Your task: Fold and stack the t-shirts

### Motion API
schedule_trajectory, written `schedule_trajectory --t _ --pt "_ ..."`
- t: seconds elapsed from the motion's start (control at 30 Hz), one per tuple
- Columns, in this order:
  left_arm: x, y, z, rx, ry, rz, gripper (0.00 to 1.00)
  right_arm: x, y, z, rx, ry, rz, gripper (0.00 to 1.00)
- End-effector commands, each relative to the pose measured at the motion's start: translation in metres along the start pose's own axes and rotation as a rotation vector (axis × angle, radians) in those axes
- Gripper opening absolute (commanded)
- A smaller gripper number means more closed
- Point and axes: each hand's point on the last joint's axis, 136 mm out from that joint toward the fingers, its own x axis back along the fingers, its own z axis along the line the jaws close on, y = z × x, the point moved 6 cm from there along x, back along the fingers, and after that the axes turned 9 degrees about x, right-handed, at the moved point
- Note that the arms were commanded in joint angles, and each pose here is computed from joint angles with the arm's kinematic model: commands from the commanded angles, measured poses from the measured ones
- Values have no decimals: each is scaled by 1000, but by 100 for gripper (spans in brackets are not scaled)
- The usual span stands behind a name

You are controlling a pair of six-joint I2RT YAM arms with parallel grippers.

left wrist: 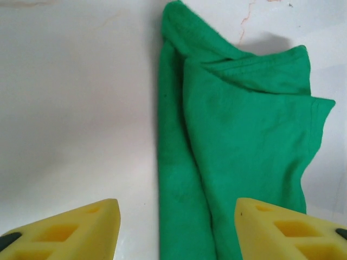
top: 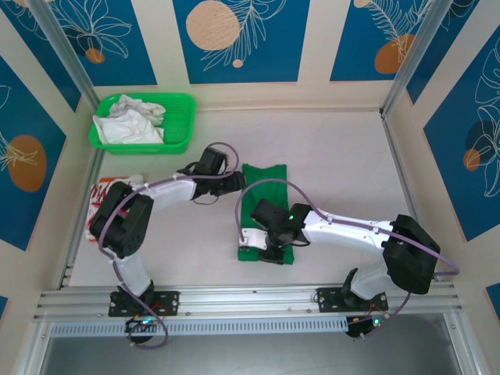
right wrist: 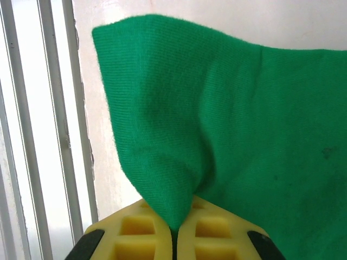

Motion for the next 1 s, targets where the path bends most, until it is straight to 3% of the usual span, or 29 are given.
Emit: schedule_trajectory --t 0.0,0.17,0.47,0.97 --pt "-10 -1 11 58 157 32 54 5 -2 7 -29 48 -33 0" --pt "-31 -4 7 112 134 111 45 10 -3 5 -44 44 -60 0" --pt "-44 -1 -2 129 97 138 24 8 -7 2 -71 43 -62 0" --pt "-61 -1 -1 147 85 163 22 6 -7 -1 -84 49 -68 0"
